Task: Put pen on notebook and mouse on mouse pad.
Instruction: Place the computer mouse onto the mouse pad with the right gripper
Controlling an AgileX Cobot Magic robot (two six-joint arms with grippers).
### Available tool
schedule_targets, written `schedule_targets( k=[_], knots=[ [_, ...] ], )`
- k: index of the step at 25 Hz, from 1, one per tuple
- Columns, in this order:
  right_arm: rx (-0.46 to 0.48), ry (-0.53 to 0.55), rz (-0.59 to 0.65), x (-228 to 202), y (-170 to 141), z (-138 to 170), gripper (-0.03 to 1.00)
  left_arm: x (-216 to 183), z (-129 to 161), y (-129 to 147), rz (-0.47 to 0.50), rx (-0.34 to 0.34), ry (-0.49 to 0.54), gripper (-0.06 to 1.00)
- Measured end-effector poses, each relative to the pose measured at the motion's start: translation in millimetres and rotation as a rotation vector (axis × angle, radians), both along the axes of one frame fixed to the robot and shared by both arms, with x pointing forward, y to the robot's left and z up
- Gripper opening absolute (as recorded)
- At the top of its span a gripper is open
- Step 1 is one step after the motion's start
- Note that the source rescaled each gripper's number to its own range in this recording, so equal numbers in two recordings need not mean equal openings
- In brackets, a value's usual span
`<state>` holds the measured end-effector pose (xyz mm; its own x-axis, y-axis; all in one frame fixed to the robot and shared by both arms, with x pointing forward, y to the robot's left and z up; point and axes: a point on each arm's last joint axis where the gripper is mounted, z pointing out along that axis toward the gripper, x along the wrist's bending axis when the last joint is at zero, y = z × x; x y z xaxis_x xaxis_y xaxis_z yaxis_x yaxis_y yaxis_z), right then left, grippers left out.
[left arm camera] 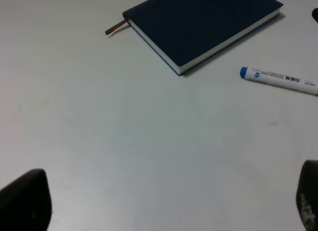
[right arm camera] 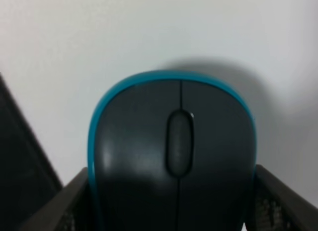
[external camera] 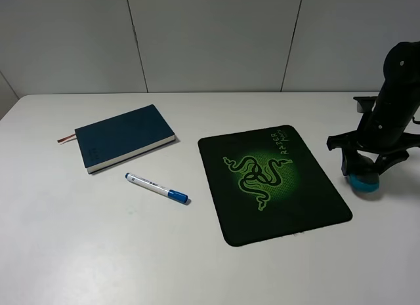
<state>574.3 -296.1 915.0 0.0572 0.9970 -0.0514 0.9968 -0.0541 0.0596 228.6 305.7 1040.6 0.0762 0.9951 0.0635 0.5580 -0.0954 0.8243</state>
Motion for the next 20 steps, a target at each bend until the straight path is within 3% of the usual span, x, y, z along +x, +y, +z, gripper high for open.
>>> schedule_targets(
  k=[14, 20],
  knots=[
    [0.092, -0.002, -0.07, -19, 8, 50, 0.01, 0, 0, 0, 0.0, 0.0, 0.0, 0.98],
    [0.092, 0.012, 0.024, -23, 42, 51, 0.01, 0, 0, 0, 0.0, 0.0, 0.0, 0.98]
  ],
)
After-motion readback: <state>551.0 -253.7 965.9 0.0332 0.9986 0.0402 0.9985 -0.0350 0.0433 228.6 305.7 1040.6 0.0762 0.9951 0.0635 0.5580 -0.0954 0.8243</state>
